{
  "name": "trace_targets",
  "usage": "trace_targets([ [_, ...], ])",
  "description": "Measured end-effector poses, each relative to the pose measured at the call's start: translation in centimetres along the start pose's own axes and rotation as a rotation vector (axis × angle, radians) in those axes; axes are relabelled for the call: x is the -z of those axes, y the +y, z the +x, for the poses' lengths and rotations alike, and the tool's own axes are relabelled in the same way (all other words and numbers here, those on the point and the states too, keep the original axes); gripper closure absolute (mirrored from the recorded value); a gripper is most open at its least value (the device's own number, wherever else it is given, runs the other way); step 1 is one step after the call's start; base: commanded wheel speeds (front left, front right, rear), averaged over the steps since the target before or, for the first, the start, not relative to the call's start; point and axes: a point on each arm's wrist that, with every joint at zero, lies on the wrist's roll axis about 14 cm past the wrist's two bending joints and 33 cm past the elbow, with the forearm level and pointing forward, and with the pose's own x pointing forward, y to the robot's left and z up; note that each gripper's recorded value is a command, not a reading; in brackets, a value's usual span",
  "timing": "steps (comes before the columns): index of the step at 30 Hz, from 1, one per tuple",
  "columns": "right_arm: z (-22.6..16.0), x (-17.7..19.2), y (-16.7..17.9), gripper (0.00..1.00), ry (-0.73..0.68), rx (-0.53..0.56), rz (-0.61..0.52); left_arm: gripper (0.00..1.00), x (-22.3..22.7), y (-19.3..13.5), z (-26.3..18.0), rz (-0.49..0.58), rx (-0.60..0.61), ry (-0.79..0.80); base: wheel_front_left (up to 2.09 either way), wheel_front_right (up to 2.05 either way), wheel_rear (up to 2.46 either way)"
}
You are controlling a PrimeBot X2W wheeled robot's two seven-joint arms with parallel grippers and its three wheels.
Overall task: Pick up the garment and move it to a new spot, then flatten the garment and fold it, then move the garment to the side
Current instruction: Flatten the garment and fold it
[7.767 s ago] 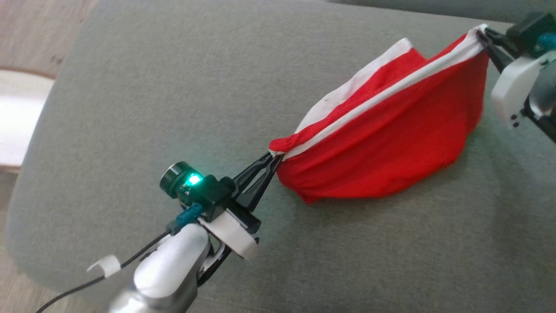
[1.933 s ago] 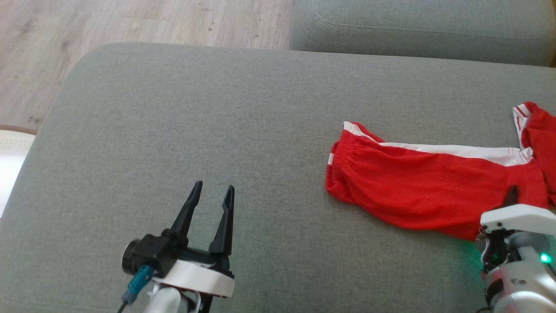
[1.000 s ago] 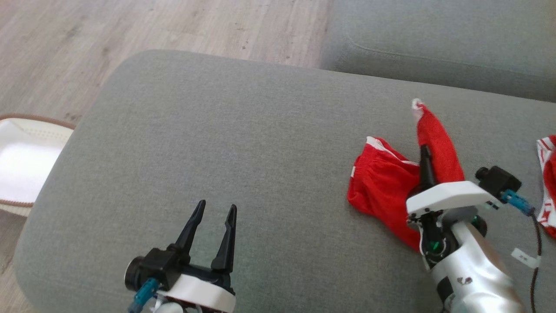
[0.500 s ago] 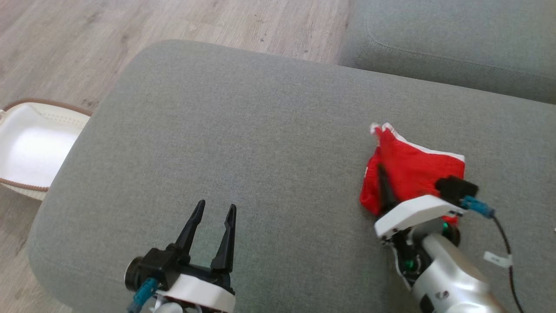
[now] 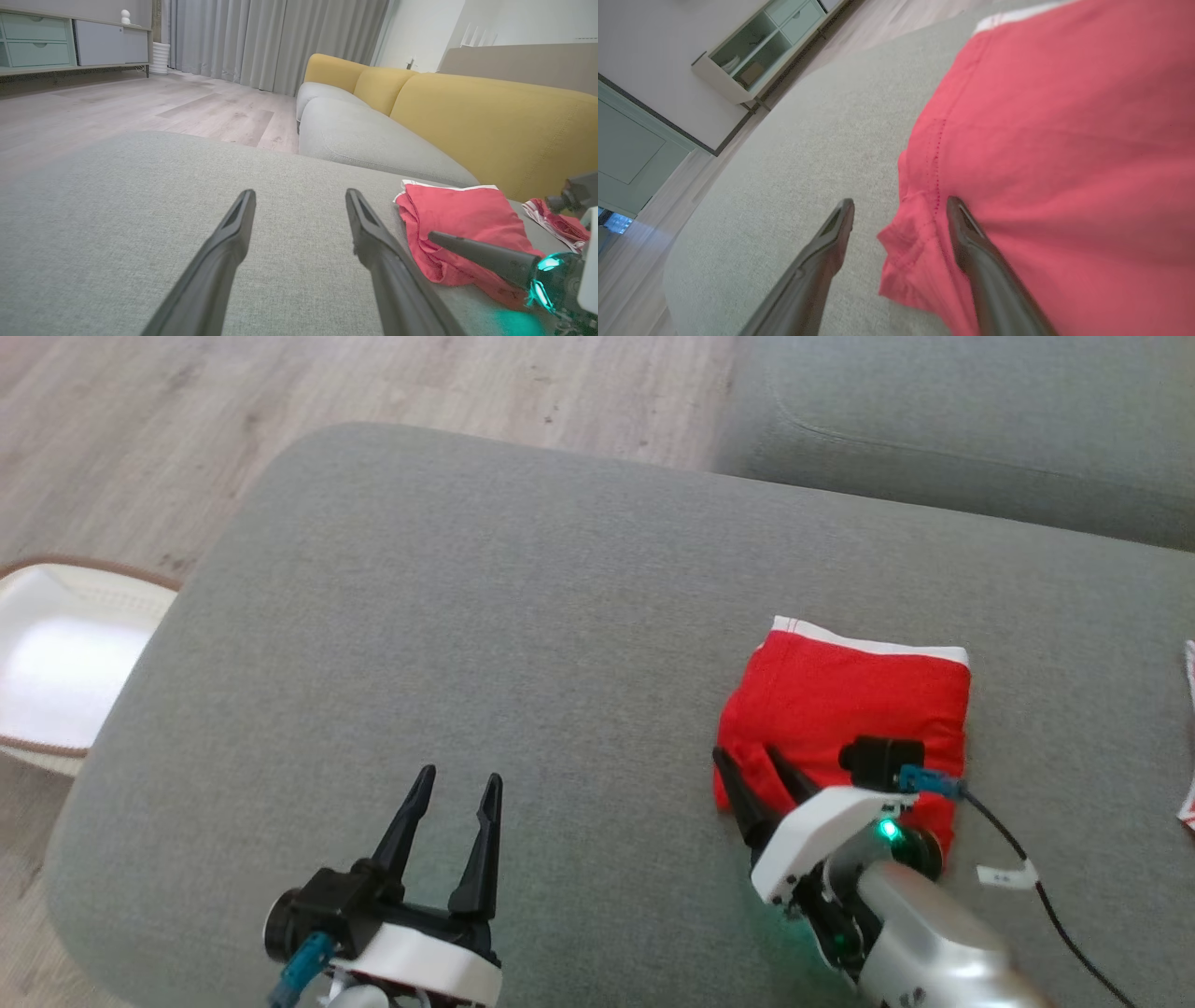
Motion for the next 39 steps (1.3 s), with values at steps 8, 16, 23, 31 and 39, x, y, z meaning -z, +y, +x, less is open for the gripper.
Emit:
trace_targets([
  [8, -0.9, -4.3, -1.9, 0.0, -0.143, 0.041, -0.107, 0.0, -0.5, -1.3, 1.2, 0.003, 0.049, -0.014, 0.0, 0.0, 0.0],
  [16, -7.1, -12.6, -9.7, 0.0, -0.368, 0.252, -0.306, 0.0, -3.0, -3.6, 2.6, 0.003, 0.128, -0.093, 0.0, 0.0, 0.0],
  [23, -13.9, -11.2, -12.3, 0.0, -0.486, 0.41, -0.344, 0.0, -3.8, -5.6, 3.5, 0.002, 0.194, -0.117, 0.0, 0.0, 0.0],
  [31, -18.0, -8.7, -12.4, 0.0, -0.535, 0.521, -0.331, 0.0, -4.0, -6.7, 4.3, 0.0, 0.225, -0.121, 0.0, 0.0, 0.0],
  [39, -18.3, -7.7, -12.1, 0.0, -0.53, 0.538, -0.316, 0.0, -3.6, -6.3, 4.3, -0.002, 0.212, -0.11, 0.0, 0.0, 0.0],
])
